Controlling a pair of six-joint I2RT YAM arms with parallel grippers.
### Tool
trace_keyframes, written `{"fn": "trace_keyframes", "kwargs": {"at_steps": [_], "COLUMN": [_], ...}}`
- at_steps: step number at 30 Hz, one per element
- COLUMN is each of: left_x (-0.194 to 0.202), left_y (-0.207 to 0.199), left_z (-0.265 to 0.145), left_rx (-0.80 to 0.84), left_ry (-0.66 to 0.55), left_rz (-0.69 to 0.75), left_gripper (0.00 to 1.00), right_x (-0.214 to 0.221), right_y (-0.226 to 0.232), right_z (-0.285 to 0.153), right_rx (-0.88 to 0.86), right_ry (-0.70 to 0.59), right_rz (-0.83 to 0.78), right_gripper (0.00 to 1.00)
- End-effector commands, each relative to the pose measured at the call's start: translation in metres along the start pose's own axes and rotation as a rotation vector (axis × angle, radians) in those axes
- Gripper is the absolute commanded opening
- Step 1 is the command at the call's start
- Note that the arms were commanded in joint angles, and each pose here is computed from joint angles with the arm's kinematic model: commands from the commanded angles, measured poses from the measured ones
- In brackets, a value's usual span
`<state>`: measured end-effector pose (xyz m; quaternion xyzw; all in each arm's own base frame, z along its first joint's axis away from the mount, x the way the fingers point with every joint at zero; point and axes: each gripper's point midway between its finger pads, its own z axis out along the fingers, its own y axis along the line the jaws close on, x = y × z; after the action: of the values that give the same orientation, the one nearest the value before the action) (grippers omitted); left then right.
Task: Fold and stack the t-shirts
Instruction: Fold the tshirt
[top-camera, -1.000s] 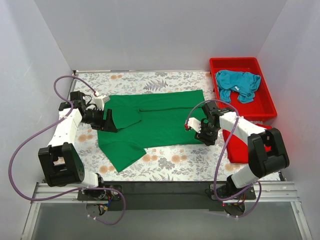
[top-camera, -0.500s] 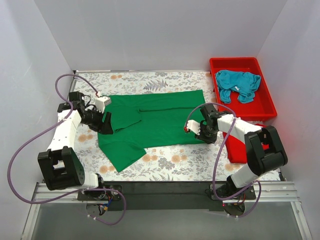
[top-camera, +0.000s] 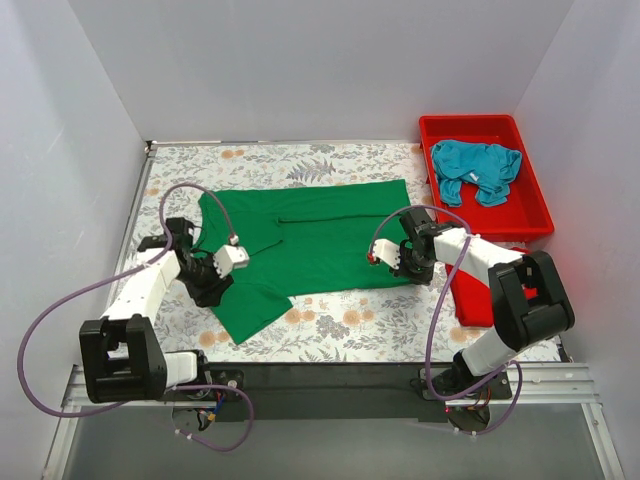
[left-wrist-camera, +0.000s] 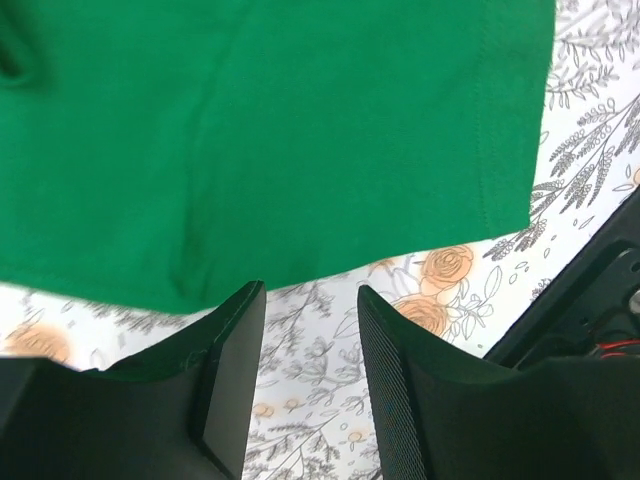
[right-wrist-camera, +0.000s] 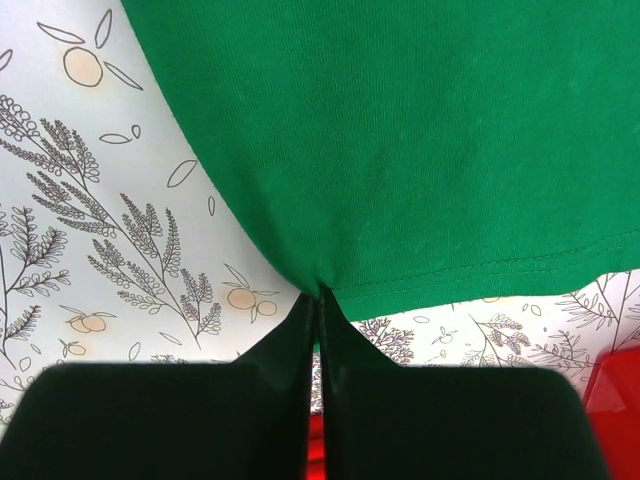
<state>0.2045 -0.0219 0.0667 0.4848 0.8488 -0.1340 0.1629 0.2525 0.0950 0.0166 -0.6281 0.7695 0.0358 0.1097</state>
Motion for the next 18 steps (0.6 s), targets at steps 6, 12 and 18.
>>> {"fn": "trace_keyframes", "kwargs": {"at_steps": [6, 12, 18], "left_x": [0.013, 0.025, 0.046], "left_y": [-0.001, -0.004, -0.015], "left_z": [0.032, 0.047, 0.064], "left_rx": [-0.064, -0.065, -0.061], "left_ry": [0.076, 0.101, 0.163], "left_rz": [0.062, 0.059, 0.057], "left_gripper": [0.40, 0.40, 0.35], "right_x": [0.001, -0.005, -0.006], "right_y": [0.017, 0.012, 0.012], "right_z": [0.001, 0.000, 0.002], "right_rx": [-0.091, -0.091, -0.102], "right_ry": [0.017, 0.003, 0.008], "right_rz": [0.015, 0.035, 0.040], "right_gripper": [0.01, 0.01, 0.01]}}
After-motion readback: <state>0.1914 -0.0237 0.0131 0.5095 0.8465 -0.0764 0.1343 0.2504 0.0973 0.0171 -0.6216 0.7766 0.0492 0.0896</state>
